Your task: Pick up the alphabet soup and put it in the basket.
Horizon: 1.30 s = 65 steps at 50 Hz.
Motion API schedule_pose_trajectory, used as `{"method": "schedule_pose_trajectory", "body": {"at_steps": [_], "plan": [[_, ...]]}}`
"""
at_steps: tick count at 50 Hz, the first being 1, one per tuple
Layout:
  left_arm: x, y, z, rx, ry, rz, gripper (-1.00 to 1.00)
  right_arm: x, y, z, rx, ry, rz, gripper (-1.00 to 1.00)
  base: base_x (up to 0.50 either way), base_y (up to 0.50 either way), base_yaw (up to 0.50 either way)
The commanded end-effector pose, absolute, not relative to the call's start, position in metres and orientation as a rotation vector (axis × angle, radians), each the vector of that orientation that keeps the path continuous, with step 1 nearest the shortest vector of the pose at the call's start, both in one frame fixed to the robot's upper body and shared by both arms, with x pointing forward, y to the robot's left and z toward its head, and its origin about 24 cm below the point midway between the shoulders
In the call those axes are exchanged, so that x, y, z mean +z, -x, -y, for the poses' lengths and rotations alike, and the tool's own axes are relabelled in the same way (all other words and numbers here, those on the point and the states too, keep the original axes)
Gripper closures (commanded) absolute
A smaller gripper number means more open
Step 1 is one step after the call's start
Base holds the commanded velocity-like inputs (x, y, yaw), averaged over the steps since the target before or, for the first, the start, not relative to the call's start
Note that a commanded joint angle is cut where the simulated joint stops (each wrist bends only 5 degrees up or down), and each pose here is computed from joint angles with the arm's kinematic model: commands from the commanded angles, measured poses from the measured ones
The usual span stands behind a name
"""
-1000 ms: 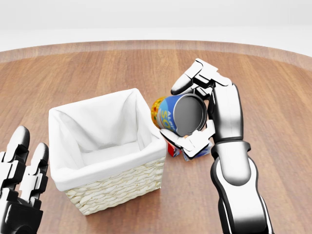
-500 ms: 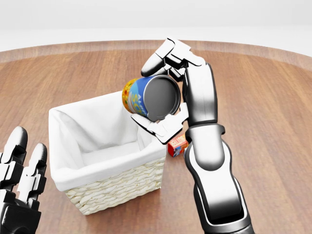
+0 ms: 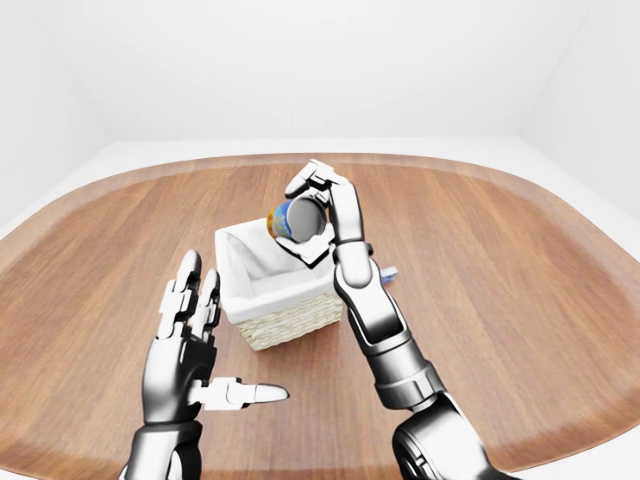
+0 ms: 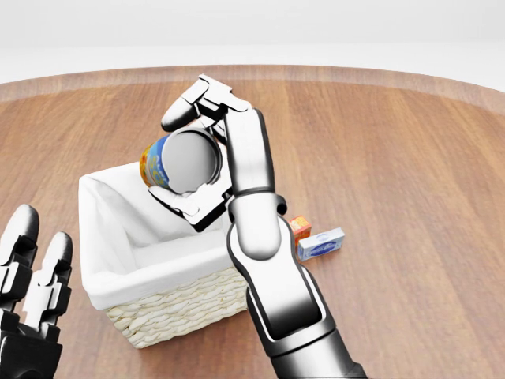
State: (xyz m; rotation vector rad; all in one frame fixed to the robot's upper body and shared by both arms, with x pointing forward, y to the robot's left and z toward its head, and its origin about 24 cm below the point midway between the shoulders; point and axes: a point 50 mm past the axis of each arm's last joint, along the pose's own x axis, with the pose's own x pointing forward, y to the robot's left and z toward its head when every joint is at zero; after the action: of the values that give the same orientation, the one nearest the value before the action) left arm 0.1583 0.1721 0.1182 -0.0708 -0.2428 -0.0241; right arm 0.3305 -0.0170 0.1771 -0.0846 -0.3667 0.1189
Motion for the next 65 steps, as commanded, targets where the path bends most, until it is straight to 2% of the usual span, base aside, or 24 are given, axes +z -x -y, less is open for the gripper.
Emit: {"method": "schedule_pose_trajectory", "body": {"at_steps": [1, 16, 35, 65], "plan": [[0.12, -0.155, -0.173, -0.025, 0.074, 0.25, -1.0, 0.169, -0.337, -0.009, 0.123, 0.086, 0.292, 1.0, 0.0, 0.0, 0.0], [0.121, -0.154, -0.173, -0.025, 0.076, 0.254, -1.0, 0.161, -0.343, -0.025, 0.123, 0.125, 0.227, 1.0, 0.0, 0.0, 0.0], [0.12, -0.154, -0.173, -0.027, 0.075, 0.253, -1.0, 0.114, -0.348, -0.039, 0.076, 0.315, 0.047, 1.0, 0.0, 0.0, 0.0], [0.125, -0.151, -0.176, -0.025, 0.079, 0.27, -1.0, 0.11, -0.353, -0.041, 0.067, 0.363, 0.049, 1.0, 0.0, 0.0, 0.0]]}}
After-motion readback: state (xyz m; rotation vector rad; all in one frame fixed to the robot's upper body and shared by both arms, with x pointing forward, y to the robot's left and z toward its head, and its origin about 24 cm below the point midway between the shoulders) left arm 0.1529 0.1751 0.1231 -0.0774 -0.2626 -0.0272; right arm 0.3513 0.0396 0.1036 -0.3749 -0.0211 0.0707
